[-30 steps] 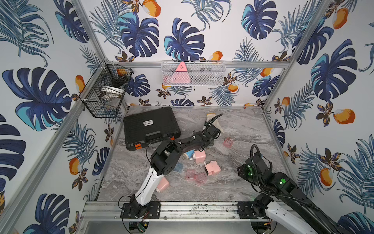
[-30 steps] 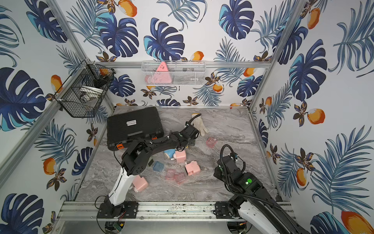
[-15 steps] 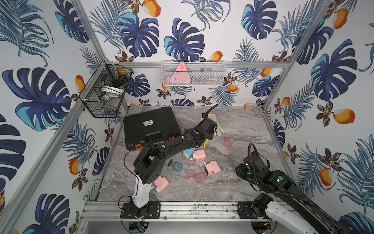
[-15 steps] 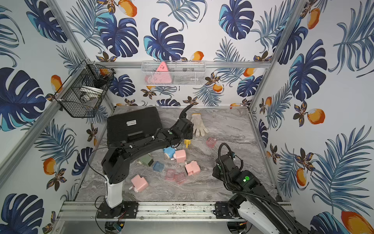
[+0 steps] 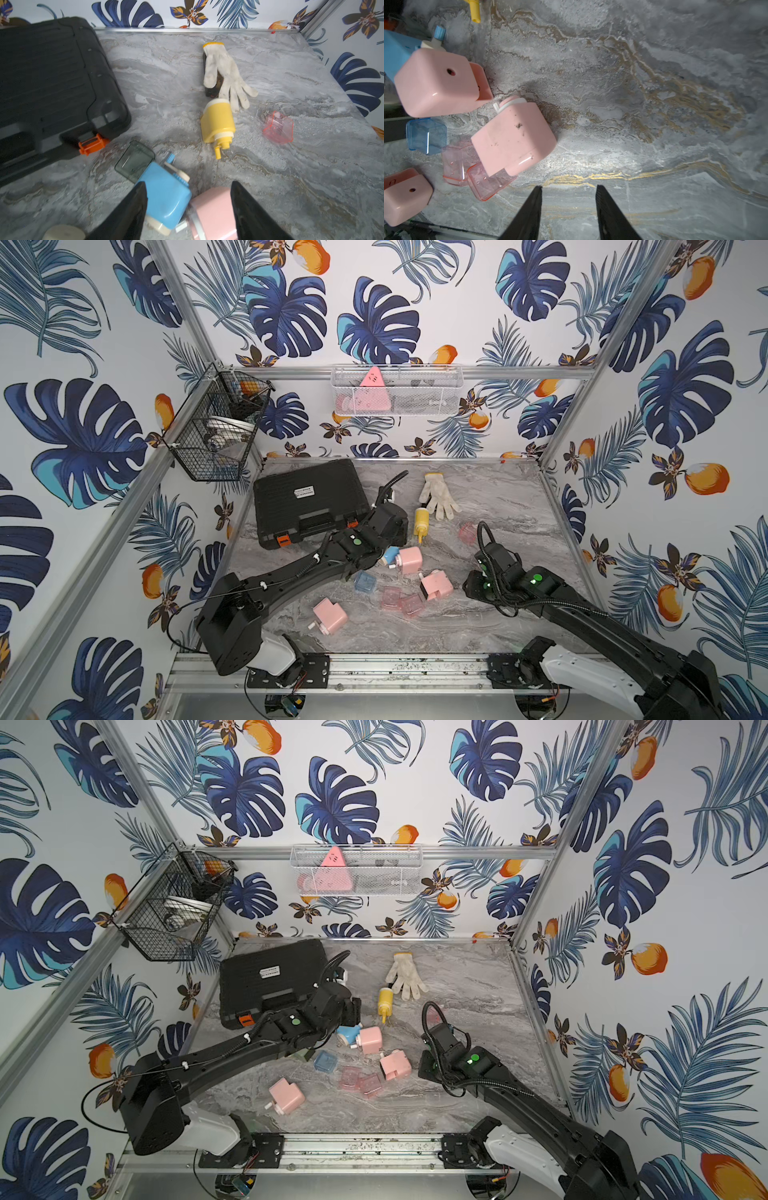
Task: Put the tray back into the pencil sharpener
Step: Pick up the pencil sharpener from the center of the board.
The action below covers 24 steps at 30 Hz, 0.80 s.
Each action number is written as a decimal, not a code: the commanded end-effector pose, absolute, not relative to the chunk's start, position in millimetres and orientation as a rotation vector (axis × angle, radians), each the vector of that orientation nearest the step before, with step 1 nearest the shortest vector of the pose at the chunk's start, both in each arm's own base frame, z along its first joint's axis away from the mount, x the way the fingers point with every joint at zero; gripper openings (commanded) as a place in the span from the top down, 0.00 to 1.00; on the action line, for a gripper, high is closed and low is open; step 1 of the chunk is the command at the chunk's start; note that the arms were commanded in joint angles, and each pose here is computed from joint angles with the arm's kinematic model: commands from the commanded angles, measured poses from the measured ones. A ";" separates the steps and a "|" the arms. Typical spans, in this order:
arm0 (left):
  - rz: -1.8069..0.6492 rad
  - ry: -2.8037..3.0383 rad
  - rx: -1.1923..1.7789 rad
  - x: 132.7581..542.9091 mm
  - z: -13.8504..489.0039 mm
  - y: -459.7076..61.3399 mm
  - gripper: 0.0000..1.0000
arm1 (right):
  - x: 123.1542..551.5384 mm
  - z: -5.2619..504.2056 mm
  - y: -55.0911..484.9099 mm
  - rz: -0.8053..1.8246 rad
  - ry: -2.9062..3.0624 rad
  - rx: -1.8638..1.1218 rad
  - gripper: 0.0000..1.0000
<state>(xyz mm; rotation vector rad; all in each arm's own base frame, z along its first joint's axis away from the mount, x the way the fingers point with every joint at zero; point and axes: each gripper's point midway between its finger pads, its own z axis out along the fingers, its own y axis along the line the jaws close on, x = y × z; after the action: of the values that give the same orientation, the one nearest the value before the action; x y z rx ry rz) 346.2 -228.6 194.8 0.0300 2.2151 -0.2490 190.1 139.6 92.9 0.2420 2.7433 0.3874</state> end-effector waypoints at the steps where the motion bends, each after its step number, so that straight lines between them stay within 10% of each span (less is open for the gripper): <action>1: -0.224 2.249 -0.028 330.3 185.2 -209.5 0.33 | 198.0 98.2 154.6 0.433 2.724 0.178 0.53; 24: -0.008 2.280 -0.420 228.3 175.1 -74.6 0.33 | 189.7 114.2 234.3 0.426 2.657 -0.109 0.52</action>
<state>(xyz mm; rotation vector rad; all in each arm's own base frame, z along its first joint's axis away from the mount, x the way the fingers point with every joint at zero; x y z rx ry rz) 232.1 -84.5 175.4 -0.3612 2.3077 -0.0200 180.6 224.2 103.5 -0.1374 2.7233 0.4099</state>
